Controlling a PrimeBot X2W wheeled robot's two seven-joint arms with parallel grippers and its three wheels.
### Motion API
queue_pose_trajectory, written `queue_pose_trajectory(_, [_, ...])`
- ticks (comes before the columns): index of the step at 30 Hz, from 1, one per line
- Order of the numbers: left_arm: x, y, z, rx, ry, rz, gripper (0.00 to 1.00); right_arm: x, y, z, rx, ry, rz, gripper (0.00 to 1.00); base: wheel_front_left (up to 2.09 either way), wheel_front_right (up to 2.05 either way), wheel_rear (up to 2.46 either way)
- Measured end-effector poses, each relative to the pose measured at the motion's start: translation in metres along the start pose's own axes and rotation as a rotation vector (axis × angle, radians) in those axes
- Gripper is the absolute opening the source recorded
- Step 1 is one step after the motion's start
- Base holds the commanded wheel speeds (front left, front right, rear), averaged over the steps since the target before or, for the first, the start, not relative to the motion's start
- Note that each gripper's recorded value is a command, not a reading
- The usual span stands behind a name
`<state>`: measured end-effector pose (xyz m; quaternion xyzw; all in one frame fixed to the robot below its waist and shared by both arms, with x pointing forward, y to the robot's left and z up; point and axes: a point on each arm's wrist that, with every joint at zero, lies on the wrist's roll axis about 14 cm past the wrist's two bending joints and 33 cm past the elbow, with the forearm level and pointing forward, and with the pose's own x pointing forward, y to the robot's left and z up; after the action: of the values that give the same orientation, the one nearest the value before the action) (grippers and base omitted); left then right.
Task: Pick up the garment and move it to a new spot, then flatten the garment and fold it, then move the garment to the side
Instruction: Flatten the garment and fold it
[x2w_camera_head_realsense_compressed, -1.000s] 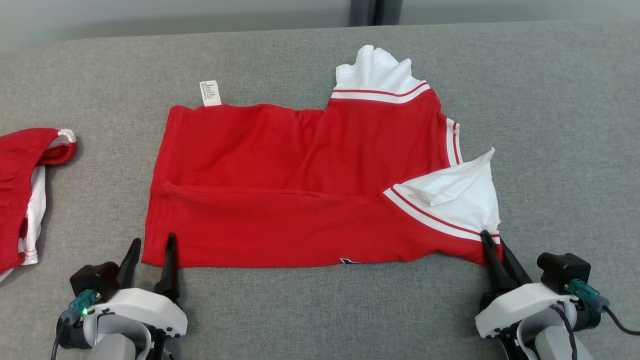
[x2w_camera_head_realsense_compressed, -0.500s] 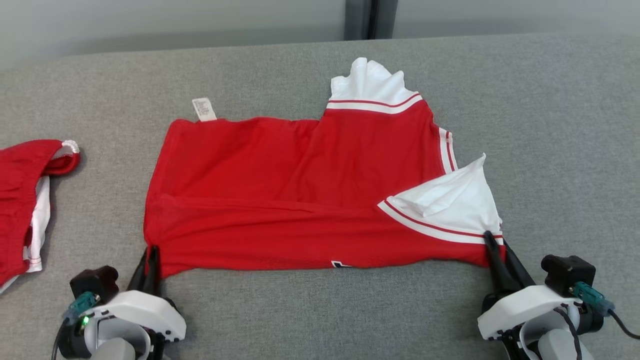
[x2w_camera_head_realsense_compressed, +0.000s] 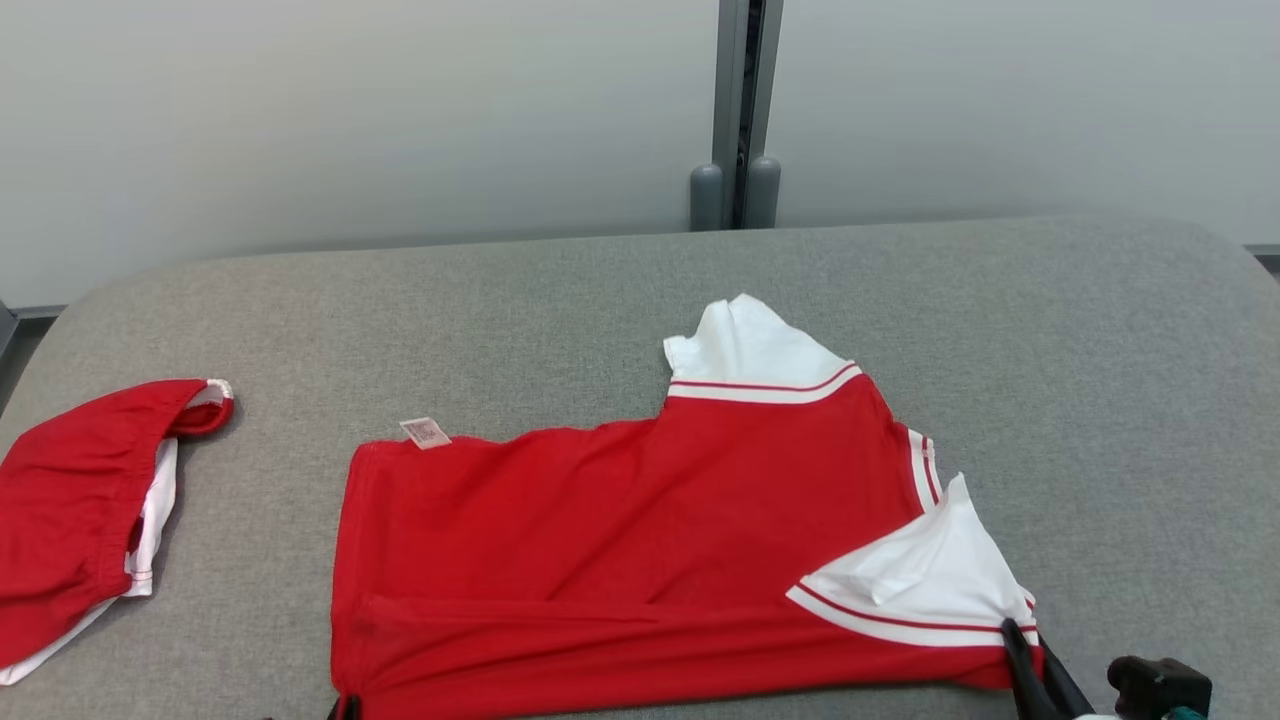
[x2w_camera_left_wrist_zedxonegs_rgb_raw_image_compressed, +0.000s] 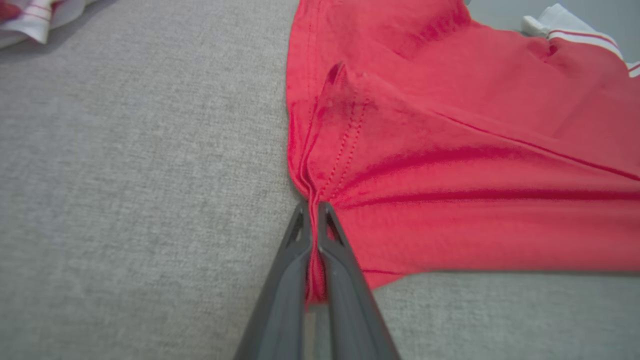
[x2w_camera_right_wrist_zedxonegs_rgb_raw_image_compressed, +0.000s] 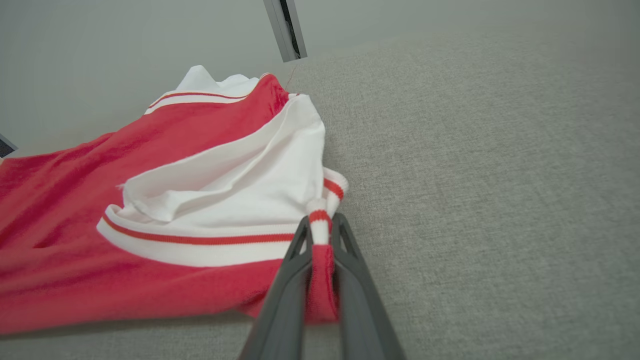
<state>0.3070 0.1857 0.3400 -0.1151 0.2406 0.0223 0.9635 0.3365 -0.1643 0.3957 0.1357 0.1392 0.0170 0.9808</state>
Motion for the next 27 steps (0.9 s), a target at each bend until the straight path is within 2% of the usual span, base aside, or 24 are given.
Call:
queue_pose_trajectory(6, [-0.009,0.001,-0.012,-0.006,0.023,0.000,0.00,-0.005,-0.002,-0.007,-0.003,0.018,-0.004,0.00,0.00,0.00,0.00])
queue_pose_trajectory(7, [-0.008,0.000,-0.012,-0.007,0.022,-0.001,0.49,-0.004,-0.002,-0.008,-0.003,0.020,-0.006,0.00,0.00,0.00,0.00])
queue_pose_trajectory(8, [-0.007,0.000,-0.010,-0.011,0.019,-0.002,1.00,-0.002,-0.003,-0.006,-0.004,0.018,-0.009,0.49,0.00,0.00,0.00])
queue_pose_trajectory(9, [-0.005,-0.001,-0.008,-0.012,0.014,-0.004,1.00,0.001,-0.003,-0.004,-0.009,0.013,-0.007,1.00,0.00,0.00,0.00])
queue_pose_trajectory(18, [0.007,-0.009,0.029,0.023,-0.094,-0.028,1.00,0.018,0.020,0.025,-0.030,-0.069,0.069,1.00,0.00,0.00,0.00])
queue_pose_trajectory(23, [0.009,-0.014,0.039,0.038,-0.125,-0.043,1.00,0.017,0.055,0.023,-0.018,-0.067,0.173,1.00,0.00,0.00,0.00])
queue_pose_trajectory(27, [0.013,-0.017,0.047,0.034,-0.142,-0.047,1.00,0.016,0.067,0.021,-0.008,-0.060,0.207,1.00,0.00,0.00,0.00])
